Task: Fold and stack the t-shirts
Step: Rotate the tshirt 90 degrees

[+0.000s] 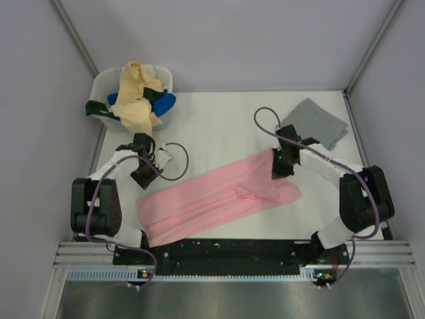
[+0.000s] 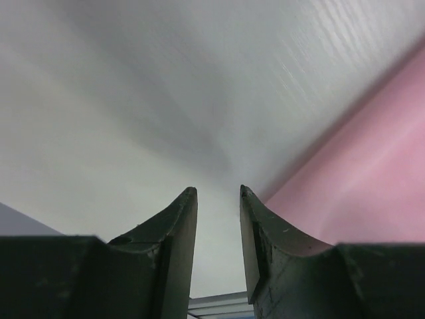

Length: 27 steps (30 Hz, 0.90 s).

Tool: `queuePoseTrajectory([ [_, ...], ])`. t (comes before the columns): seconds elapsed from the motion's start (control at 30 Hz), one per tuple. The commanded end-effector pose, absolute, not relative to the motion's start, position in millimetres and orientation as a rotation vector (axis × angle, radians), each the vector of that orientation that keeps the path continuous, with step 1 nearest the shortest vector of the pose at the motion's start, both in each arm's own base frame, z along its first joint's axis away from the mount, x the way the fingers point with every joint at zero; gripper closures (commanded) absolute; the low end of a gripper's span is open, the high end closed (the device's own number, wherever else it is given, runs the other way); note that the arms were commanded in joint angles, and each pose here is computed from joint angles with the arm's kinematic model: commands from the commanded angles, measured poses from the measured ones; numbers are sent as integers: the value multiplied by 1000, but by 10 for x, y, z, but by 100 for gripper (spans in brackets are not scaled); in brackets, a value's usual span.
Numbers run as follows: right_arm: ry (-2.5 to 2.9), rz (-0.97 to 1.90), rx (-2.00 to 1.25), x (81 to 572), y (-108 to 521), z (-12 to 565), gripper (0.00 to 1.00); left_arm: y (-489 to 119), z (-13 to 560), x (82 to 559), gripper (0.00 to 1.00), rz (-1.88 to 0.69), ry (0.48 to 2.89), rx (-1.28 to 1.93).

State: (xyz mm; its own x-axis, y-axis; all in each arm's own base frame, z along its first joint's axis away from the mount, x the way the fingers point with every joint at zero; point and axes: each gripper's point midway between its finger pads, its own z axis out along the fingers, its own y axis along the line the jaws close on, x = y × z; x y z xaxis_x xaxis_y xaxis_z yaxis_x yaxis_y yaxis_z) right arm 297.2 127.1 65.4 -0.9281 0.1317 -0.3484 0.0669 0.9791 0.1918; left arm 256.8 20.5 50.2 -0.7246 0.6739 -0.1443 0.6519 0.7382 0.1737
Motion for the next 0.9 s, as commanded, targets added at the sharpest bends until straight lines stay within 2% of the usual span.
queuePoseTrajectory([
  [0.0, 2902, 277, 245, 2513, 1284, 271, 99, 299, 392, 2839, 63, 252, 2739, 979],
  [0.13, 2912, 169, 180, 2812, 1247, 126, 100, 313, 181, 2657, 62, 222, 2791, 1050],
  [0.23, 2870, 157, 138, 3501, 1369, 145, 100, 256, 65, 2332, 62, 120, 2838, 1146],
  [0.33, 2810, 243, 96, 4339, 1714, 268, 100, 18, 84, 1974, 62, -127, 2821, 1227],
  [0.43, 2710, 422, 44, 5049, 2125, 486, 100, -268, 250, 1792, 60, -301, 2719, 1265],
  [0.5, 2623, 502, 31, 5322, 2293, 785, 99, -533, 397, 1652, 60, -436, 2628, 1321],
  [0.6, 2520, 491, 2, 5387, 2260, 1250, 90, -846, 644, 1476, 58, -561, 2470, 1435],
  [0.67, 2527, 396, 9, 5241, 2065, 1313, 84, -894, 782, 1516, 57, -548, 2385, 1439],
  [0.77, 2584, 350, 52, 4919, 1842, 1189, 72, -744, 777, 1750, 57, -348, 2381, 1397],
  [0.87, 2664, 436, 78, 4594, 1870, 879, 66, -579, 576, 2023, 57, -169, 2449, 1339],
])
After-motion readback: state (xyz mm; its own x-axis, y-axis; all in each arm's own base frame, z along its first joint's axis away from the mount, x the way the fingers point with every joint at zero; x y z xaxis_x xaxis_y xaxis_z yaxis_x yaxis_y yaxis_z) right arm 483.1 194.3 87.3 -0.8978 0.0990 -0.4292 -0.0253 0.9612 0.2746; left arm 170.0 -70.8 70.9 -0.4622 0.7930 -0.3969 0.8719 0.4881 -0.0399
